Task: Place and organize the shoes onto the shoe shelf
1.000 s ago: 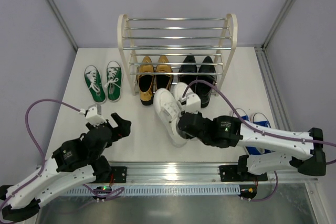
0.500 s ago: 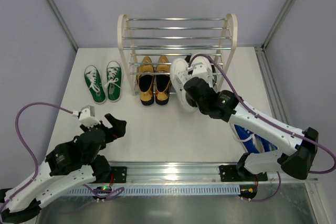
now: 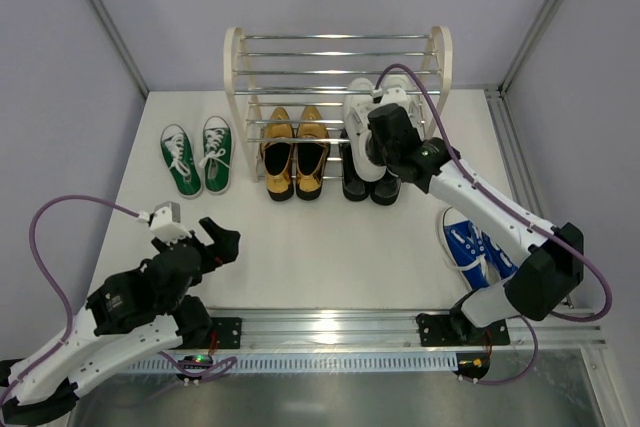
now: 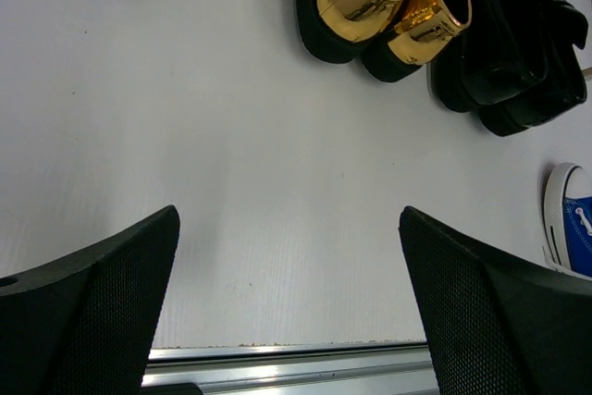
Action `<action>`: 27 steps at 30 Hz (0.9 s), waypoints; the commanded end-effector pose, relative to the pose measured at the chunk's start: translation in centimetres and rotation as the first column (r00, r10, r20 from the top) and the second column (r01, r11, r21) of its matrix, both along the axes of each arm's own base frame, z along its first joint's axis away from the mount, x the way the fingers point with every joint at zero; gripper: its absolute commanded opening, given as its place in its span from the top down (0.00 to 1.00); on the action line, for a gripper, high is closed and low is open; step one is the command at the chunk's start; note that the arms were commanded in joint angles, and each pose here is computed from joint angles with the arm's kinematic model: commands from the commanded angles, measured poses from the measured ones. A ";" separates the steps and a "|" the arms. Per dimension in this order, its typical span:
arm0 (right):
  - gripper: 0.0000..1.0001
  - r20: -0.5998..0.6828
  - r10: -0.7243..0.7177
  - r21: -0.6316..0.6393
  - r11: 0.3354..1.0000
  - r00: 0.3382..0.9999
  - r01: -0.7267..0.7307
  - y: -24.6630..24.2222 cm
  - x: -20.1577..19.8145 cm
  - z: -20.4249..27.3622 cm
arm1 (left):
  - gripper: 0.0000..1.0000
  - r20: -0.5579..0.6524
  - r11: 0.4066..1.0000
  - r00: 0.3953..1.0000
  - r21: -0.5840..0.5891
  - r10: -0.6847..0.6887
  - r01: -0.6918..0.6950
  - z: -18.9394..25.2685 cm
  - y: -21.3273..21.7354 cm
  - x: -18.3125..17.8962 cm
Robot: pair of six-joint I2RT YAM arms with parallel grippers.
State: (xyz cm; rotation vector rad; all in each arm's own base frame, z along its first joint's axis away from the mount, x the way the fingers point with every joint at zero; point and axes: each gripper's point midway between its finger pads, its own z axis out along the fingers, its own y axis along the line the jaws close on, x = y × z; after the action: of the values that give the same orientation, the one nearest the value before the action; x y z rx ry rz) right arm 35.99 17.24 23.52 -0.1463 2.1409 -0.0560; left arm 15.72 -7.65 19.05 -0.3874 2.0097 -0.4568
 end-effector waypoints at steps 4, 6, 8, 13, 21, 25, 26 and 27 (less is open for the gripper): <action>0.96 0.265 -0.021 0.142 0.990 0.964 -0.017 0.9 4.2 8.4 | 0.00 0.033 0.999 0.999 -0.027 0.019 -0.018 1.6 0.5 0.1; 0.96 0.280 -0.017 0.156 0.987 0.960 -0.028 1.1 4.4 8.9 | 0.00 0.031 0.999 0.999 -0.030 0.021 -0.020 1.6 0.5 0.1; 0.96 0.289 -0.023 0.161 0.987 0.957 -0.025 1.0 4.6 9.3 | 0.00 0.032 0.999 0.999 -0.034 0.019 -0.018 1.7 0.4 0.1; 0.96 0.295 -0.015 0.172 0.984 0.955 -0.038 1.6 5.4 9.9 | 0.00 0.030 0.999 0.999 -0.032 0.014 -0.013 1.8 0.3 0.1; 0.96 0.293 -0.043 0.189 0.982 0.955 -0.013 1.6 7.3 10.0 | 0.00 0.027 0.999 1.000 -0.029 0.014 -0.013 1.7 0.4 0.0; 0.96 0.264 -0.075 0.193 0.981 0.962 0.024 1.2 8.6 8.7 | 0.00 0.030 0.999 0.999 -0.032 0.016 -0.015 1.9 0.5 -0.1; 0.96 0.258 -0.076 0.190 0.981 0.963 0.027 1.2 8.7 8.3 | 0.00 0.030 0.999 0.999 -0.032 0.017 -0.016 1.9 0.6 -0.1; 0.96 0.261 -0.084 0.196 0.980 0.962 0.032 1.1 8.8 8.3 | 0.00 0.031 0.999 0.999 -0.033 0.019 -0.018 1.9 0.7 -0.1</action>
State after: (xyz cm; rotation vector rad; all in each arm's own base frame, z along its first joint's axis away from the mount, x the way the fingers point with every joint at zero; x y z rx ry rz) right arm 42.09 18.30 24.85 -0.1008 2.0867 0.0034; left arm 15.60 -7.48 19.44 -0.3897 2.0080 -0.4605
